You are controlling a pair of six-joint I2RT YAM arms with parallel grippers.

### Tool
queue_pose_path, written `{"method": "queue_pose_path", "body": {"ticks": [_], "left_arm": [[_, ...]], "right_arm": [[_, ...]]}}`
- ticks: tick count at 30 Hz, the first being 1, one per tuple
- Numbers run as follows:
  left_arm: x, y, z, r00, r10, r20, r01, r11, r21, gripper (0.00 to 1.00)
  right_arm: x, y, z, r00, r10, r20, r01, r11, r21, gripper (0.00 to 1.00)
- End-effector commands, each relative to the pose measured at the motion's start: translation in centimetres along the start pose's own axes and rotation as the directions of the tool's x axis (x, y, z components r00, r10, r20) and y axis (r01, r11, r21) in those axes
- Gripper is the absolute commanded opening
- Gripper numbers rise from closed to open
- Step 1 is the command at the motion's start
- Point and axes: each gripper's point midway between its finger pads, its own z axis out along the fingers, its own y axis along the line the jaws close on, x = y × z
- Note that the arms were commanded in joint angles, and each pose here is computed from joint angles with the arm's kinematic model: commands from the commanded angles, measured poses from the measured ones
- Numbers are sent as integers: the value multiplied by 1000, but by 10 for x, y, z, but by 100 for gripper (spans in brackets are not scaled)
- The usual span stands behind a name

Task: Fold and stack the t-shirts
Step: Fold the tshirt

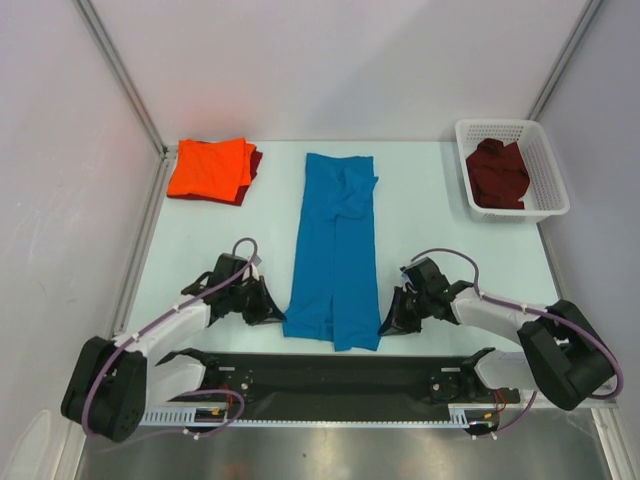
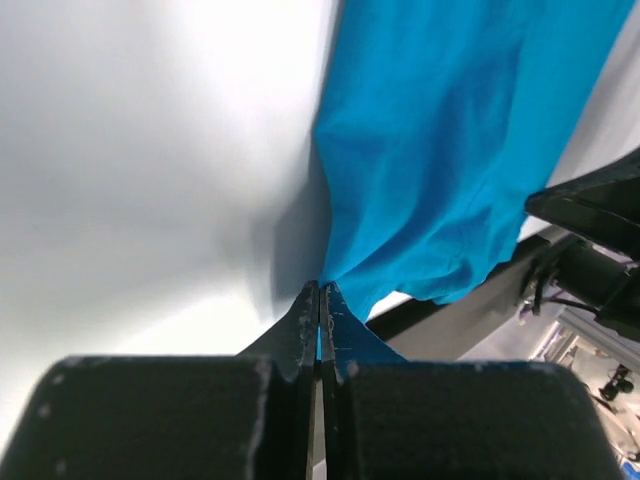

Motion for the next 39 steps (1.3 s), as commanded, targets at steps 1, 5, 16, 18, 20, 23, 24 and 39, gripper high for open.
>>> {"method": "queue_pose_path", "body": {"ticks": [1, 5, 16, 18, 20, 23, 24, 39], "left_arm": [[15, 3, -7, 999, -48, -10, 47, 999, -20, 0], [20, -11, -17, 1000, -20, 13, 20, 999, 26, 0], [20, -35, -30, 997, 78, 7, -78, 996, 48, 0], [12, -49, -37, 994, 112, 20, -113, 991, 71, 0], [1, -63, -43, 991, 132, 39, -135, 988, 81, 1], [-16, -81, -49, 981, 186, 51, -189, 979, 70, 0], [-21, -82, -48, 975, 214, 51, -217, 974, 60, 0], [-156, -142, -9, 959, 270, 84, -274, 961, 33, 0]], "right_arm": [[23, -17, -8, 998, 32, -48, -29, 997, 72, 0], [33, -5, -12, 998, 9, -67, -6, 999, 32, 0], [7, 35, -27, 998, -46, -37, 45, 999, -27, 0], [-7, 53, -37, 997, -75, -4, 74, 995, -66, 0], [-22, 67, -48, 996, -84, 20, 86, 993, -84, 0], [-37, 71, -51, 995, -93, 19, 94, 992, -84, 0], [-47, 74, -51, 994, -110, 25, 112, 990, -81, 0], [-199, 91, -33, 987, -120, 103, 129, 988, -85, 0]]}}
